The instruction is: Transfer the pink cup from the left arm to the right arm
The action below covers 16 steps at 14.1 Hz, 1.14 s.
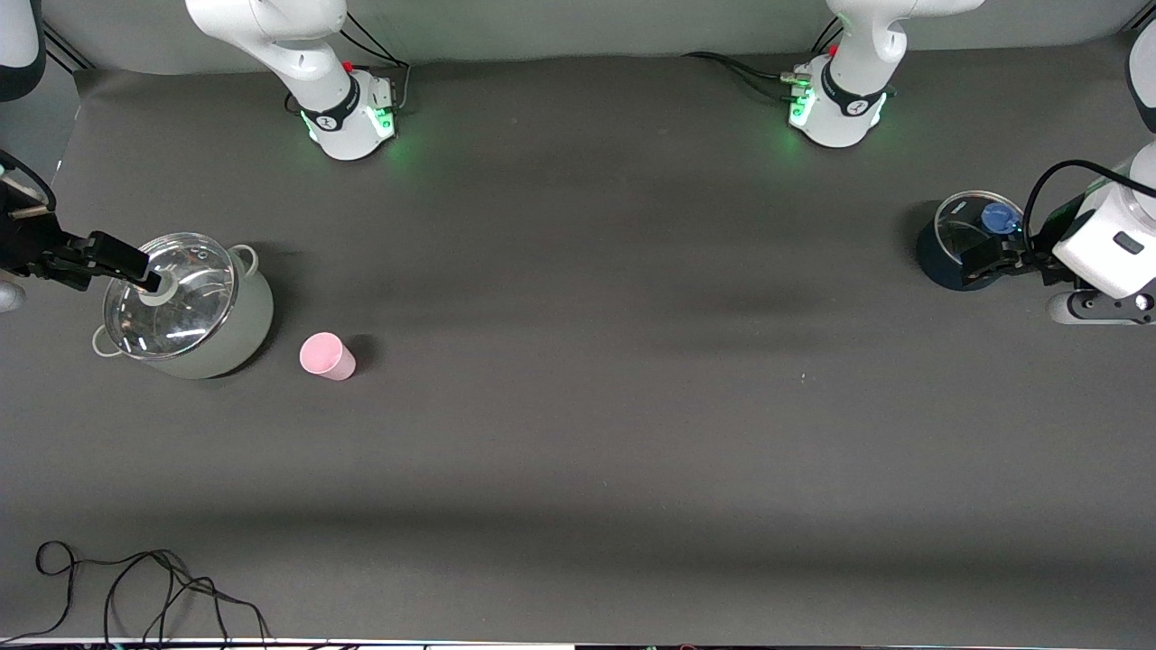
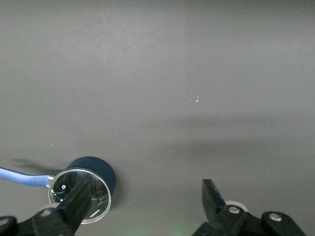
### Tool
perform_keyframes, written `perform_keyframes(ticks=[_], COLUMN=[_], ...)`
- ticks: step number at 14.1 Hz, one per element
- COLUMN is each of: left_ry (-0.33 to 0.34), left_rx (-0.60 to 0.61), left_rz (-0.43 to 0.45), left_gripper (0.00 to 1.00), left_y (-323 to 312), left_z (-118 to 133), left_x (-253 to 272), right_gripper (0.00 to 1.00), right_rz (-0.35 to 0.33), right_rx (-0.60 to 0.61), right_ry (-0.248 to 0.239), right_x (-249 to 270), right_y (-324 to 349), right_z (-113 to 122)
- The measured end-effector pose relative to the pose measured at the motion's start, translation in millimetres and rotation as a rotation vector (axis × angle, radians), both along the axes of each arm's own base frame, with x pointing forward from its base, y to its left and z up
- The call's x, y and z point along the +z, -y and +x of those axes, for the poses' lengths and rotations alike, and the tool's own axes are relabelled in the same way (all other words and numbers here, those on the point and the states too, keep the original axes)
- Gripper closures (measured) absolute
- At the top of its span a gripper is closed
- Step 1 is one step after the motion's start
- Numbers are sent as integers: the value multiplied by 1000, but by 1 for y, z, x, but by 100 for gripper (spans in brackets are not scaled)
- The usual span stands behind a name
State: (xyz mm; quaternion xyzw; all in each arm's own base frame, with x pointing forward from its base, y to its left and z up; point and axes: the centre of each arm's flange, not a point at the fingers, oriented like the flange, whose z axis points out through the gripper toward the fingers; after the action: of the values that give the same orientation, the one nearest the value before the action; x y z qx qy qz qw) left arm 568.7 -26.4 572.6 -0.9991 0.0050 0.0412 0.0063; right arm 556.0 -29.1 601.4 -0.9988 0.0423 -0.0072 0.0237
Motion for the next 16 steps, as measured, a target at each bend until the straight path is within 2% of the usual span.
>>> perform_keyframes(ticks=[16], left_ry=[5], left_rx=[-1], left_rz=[4], left_gripper=[0], left_y=[0], left_z=[1], left_x=[-1], right_gripper=[0], right_rz=[0], right_rx=[6], right_ry=[0], right_x=[0], right_y=[-3], right_z=[0])
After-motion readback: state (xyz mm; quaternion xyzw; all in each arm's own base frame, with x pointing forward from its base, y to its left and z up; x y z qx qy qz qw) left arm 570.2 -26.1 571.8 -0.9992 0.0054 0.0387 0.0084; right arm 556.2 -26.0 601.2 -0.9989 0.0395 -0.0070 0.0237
